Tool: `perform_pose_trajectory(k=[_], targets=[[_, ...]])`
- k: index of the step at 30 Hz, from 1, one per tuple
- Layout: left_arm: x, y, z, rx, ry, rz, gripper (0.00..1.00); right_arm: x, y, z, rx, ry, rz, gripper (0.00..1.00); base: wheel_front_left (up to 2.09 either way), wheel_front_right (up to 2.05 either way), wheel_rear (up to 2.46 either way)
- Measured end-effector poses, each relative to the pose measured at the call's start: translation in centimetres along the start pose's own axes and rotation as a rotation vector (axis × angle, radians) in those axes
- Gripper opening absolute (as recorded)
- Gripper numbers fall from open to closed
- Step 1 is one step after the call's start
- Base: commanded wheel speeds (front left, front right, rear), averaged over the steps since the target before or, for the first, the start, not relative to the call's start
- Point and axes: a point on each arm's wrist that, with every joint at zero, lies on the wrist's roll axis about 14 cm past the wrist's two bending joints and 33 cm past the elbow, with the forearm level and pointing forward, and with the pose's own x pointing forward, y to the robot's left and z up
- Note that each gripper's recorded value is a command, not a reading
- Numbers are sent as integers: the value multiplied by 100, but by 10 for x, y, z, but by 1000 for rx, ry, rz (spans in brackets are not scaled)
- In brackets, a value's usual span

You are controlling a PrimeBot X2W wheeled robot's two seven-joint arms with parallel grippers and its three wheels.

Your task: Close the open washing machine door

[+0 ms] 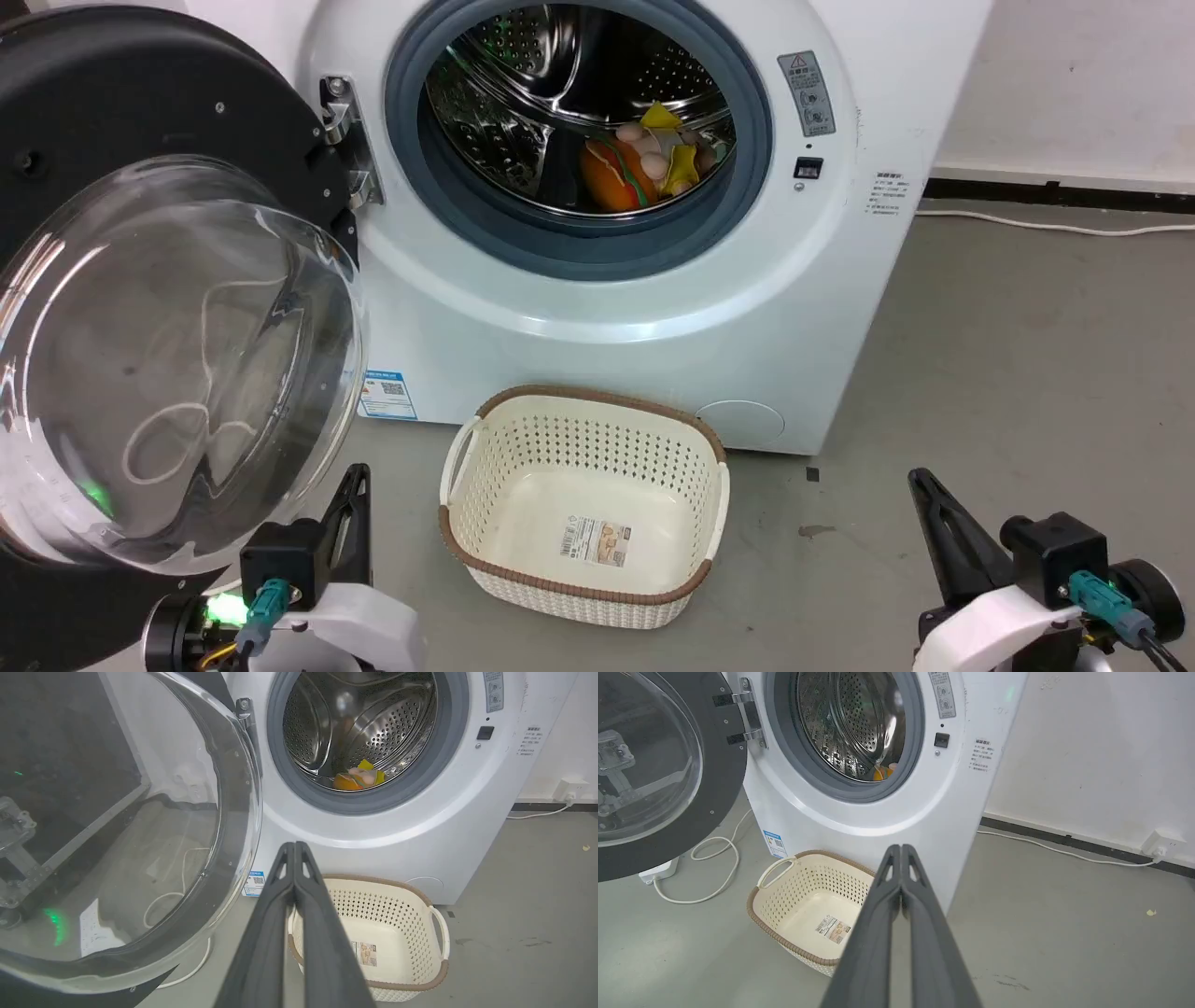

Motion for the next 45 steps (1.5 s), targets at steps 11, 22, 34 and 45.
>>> perform_pose_trajectory(k=[11,22,34,45], targets=[[0,0,0,0,0,1,0,0,0,0,0,0,0,0,0,0,0],[0,0,0,0,0,1,0,0,0,0,0,0,0,0,0,0,0],[0,0,0,0,0,0,0,0,0,0,0,0,0,0,0,0,0],[0,-2,0,0,-5,-7,100,0,-1,0,7,-7,-4,100,0,0,0]])
